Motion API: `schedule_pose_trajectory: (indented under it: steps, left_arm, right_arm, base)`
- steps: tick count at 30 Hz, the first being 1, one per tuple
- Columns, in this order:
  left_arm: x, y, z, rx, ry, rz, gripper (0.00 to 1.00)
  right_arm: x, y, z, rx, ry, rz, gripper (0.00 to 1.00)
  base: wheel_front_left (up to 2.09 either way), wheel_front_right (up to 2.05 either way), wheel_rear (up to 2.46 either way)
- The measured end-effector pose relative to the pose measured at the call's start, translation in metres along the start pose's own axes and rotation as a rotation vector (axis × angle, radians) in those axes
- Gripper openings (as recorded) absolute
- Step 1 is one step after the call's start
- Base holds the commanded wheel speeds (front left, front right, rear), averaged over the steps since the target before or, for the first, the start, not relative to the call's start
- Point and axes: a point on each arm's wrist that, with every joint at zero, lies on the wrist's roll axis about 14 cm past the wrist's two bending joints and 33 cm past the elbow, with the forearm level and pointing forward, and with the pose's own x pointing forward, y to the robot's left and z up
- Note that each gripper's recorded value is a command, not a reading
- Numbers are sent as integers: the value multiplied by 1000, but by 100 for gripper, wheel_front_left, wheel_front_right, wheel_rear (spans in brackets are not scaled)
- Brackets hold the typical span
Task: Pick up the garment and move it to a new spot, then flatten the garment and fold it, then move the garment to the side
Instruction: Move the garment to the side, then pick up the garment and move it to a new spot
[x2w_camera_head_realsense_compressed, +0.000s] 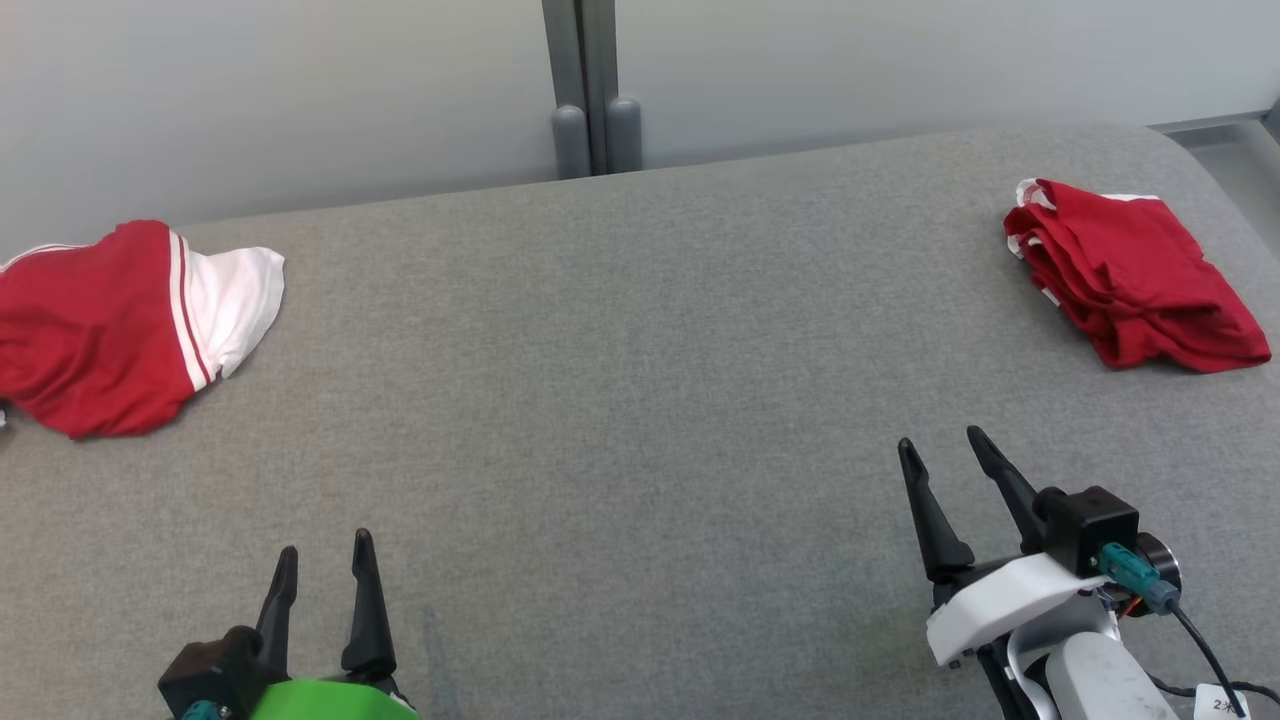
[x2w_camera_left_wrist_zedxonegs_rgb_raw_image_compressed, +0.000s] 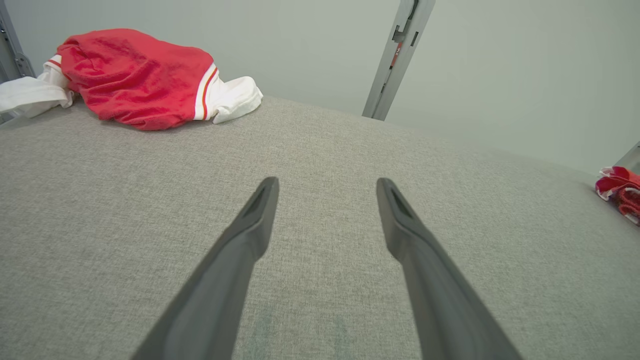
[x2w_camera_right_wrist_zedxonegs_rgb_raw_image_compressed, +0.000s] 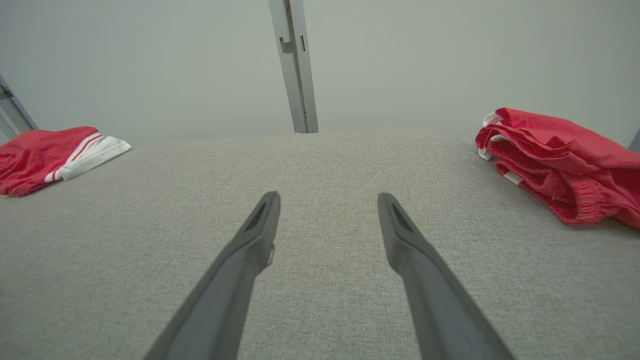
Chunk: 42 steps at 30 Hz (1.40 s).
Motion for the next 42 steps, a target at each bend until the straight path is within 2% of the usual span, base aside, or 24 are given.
schedule_pose_trajectory:
  steps: [18, 25, 42]
  left_arm:
    - [-5, 0, 2, 3, -6, 4, 100]
    - [-18, 12, 9, 1, -33, 48, 100]
    - [-85, 82, 28, -6, -119, 312, 100]
  right_arm:
    - [-1, 2, -5, 8, 16, 5, 100]
    - [4, 16, -10, -2, 28, 46, 100]
    - [36, 124, -12, 15, 21, 356, 100]
  base:
    - [0, 0, 0]
    - [0, 0, 0]
    - [0, 0, 0]
